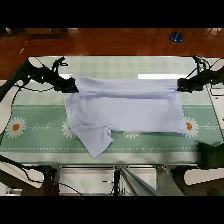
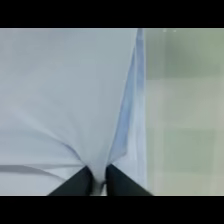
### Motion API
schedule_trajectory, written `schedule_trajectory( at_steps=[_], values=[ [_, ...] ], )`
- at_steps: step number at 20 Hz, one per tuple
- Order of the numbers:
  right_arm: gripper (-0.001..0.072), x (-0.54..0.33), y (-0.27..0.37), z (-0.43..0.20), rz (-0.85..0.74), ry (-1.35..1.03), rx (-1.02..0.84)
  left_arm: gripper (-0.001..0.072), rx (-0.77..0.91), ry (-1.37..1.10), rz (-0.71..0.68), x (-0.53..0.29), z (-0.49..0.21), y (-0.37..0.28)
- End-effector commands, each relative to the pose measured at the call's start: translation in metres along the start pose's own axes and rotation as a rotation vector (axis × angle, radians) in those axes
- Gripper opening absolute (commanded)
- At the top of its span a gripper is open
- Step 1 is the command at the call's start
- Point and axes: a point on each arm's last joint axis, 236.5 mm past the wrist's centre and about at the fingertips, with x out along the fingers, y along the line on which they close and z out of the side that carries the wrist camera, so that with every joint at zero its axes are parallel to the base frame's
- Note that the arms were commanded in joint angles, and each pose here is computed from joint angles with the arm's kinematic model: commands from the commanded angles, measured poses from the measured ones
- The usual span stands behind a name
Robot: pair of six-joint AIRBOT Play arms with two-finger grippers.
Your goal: Fold the shirts.
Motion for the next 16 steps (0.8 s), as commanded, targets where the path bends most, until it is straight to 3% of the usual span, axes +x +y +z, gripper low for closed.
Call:
schedule_trajectory(
  at_steps=[1,4,7,12,16],
  values=[
    [0.0435,-0.016,0.008,0.013,0.024,-0.043,-0.031,0.0568,0.022,-0.026,-0.011,-0.016,0.009,-0.002],
    [0.0468,-0.091,-0.008,0.023,-0.088,-0.084,-0.143,0.0568,0.049,-0.025,0.039,-0.091,0.007,0.013],
    [0.0483,-0.124,-0.039,-0.022,-0.114,-0.001,-0.012,0.0568,-0.033,-0.096,0.058,-0.144,-0.023,0.032],
    [0.0489,-0.079,-0.003,-0.115,0.186,0.136,0.09,0.0568,-0.171,-0.019,-0.039,-0.086,-0.154,0.021],
    [0.0489,-0.066,-0.005,-0.146,0.184,0.122,0.127,0.0568,-0.187,-0.034,-0.117,-0.059,-0.2,-0.004]
  ],
)
